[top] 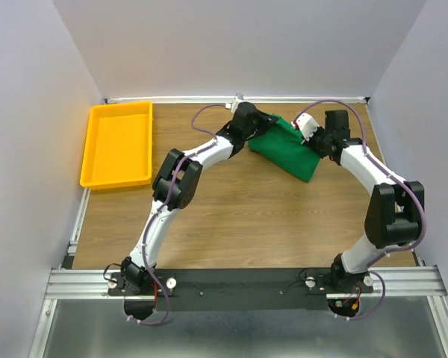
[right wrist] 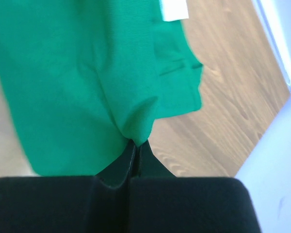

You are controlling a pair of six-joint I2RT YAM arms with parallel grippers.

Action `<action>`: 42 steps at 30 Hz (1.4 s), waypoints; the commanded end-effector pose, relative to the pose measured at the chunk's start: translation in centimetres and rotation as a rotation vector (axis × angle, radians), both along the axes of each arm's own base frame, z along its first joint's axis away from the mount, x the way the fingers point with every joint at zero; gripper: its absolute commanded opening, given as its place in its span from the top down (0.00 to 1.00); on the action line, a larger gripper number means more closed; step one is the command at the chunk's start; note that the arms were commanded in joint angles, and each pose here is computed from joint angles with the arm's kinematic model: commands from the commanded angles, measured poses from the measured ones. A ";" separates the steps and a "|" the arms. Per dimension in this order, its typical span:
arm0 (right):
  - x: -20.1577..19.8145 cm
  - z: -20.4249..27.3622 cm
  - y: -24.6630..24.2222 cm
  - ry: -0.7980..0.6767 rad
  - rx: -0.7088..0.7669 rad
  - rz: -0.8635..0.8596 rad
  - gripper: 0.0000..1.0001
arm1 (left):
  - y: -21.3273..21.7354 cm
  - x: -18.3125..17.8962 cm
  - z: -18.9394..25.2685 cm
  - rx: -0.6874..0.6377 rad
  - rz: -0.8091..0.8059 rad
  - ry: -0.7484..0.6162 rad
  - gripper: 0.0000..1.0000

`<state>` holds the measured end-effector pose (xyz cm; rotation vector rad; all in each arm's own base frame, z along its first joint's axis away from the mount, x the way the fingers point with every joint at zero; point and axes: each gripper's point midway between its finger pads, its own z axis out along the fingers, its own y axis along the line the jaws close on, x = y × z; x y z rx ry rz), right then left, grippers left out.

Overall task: Fold and stack the t-shirts
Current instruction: Fold the tshirt

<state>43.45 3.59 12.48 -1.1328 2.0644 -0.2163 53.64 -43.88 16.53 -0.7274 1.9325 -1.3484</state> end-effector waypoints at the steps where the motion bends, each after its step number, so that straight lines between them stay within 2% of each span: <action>1: 4.3 2.5 -2.1 -0.154 0.011 -0.139 0.99 | -1.8 1.6 1.5 -0.073 -0.064 -0.065 1.00; 6: 6.6 2.8 -3.0 -0.198 0.031 -0.206 1.00 | -2.1 3.8 1.5 -0.172 -0.046 -0.086 1.00; 14: 9.2 1.9 -4.5 -0.230 0.043 -0.298 0.99 | -3.3 5.3 0.8 -0.323 -0.056 -0.074 1.00; 18: 10.0 1.1 -4.5 -0.226 0.055 -0.313 1.00 | -3.2 5.8 1.2 -0.349 -0.040 -0.080 1.00; 33: 13.1 3.0 -4.9 -0.355 0.091 -0.362 0.99 | -1.7 7.3 2.0 -0.414 0.003 -0.097 1.00; 42: 15.1 3.3 -5.7 -0.486 0.112 -0.425 0.99 | -0.4 8.9 2.5 -0.499 0.060 -0.121 1.00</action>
